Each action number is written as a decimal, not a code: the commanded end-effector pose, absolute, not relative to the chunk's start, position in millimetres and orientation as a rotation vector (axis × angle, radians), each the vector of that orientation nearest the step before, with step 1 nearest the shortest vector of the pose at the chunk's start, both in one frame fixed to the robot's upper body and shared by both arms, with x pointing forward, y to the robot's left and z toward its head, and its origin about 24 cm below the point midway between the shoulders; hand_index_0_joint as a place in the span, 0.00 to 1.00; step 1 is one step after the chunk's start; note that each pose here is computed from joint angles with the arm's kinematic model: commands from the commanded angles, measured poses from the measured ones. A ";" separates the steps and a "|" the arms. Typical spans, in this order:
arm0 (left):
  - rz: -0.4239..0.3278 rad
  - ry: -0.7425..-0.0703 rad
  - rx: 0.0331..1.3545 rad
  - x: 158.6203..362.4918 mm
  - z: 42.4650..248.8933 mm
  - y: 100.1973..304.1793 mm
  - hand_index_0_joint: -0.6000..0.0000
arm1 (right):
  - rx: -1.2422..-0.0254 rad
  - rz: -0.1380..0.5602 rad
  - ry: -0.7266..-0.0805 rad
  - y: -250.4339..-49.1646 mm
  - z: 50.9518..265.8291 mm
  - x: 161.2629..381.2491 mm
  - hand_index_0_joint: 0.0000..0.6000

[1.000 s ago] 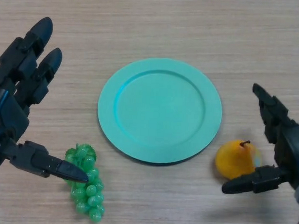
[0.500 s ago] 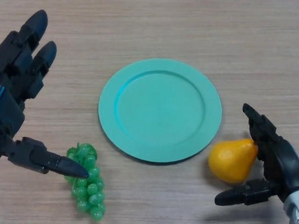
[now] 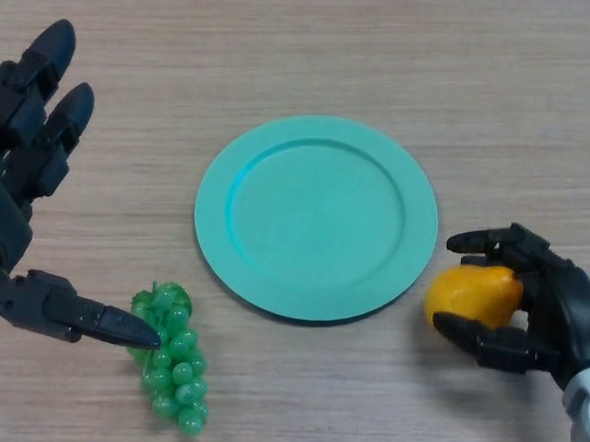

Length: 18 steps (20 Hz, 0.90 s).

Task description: Pick up the yellow pear and place it on the plate

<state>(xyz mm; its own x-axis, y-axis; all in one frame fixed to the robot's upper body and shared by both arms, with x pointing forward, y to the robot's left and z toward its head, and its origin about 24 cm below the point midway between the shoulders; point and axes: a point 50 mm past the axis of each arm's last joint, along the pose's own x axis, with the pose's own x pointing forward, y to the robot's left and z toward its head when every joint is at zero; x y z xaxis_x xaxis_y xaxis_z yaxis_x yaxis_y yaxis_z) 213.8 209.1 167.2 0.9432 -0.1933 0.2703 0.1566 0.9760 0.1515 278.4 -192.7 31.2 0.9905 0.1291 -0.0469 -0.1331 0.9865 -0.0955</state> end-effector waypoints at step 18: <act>-0.126 -0.538 0.152 180.6 202.0 231.4 1.00 | -0.270 0.344 -0.383 -94.9 117.1 339.9 1.00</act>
